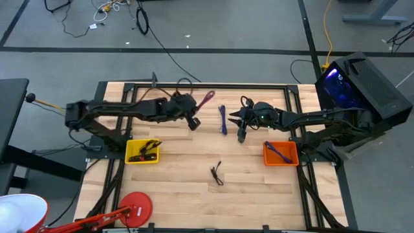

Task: Pick & Place USB Port
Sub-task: Put the pink USB cable into the orange bin

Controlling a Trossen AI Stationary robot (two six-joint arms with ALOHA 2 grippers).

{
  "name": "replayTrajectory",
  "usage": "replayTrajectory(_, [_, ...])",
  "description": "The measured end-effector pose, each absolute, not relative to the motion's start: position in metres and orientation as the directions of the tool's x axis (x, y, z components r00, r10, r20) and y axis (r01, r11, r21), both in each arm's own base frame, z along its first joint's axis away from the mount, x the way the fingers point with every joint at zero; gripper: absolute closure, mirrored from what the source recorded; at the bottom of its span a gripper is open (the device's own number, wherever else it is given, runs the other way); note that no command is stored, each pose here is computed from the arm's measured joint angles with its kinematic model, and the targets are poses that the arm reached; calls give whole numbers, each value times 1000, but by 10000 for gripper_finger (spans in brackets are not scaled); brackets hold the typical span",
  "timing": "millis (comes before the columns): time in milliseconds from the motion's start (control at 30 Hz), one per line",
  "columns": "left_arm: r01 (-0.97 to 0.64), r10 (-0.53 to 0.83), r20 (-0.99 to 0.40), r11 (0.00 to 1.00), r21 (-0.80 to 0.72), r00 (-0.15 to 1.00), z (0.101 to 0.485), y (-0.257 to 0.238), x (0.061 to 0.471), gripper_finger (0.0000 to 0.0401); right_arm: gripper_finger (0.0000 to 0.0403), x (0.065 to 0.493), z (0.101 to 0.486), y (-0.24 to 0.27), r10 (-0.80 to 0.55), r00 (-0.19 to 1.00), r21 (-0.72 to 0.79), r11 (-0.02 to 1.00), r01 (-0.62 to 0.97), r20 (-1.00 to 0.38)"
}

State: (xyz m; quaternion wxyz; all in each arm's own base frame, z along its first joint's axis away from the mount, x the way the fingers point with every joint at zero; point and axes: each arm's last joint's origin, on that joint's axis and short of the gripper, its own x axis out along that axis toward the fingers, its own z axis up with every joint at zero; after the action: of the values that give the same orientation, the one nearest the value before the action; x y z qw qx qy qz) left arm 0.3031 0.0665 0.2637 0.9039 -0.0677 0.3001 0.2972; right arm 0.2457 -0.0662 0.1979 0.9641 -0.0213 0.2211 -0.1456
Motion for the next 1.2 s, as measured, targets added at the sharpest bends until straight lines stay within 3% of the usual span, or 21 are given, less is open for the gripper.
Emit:
replayTrajectory(200, [-437,428,-519,892,112,740,287,53,294,384,293,248,203,-66,-262,892,-45,963,265,-368])
replayTrajectory(433, [-364,380,-509,922,135,772,284,43,302,384,293,255,218,-56,-57,977,11,998,60,-207])
replayTrajectory(667, [-330,358,-354,934,139,864,301,36,310,384,293,258,228,-50,-33,994,-15,999,32,-107])
replayTrajectory(933, [-290,311,-317,950,112,896,305,35,312,384,293,258,248,-46,76,992,-63,996,-70,98])
replayTrajectory(1200, [-264,290,-234,955,135,928,313,28,315,384,293,259,264,-49,45,980,-112,993,-23,195])
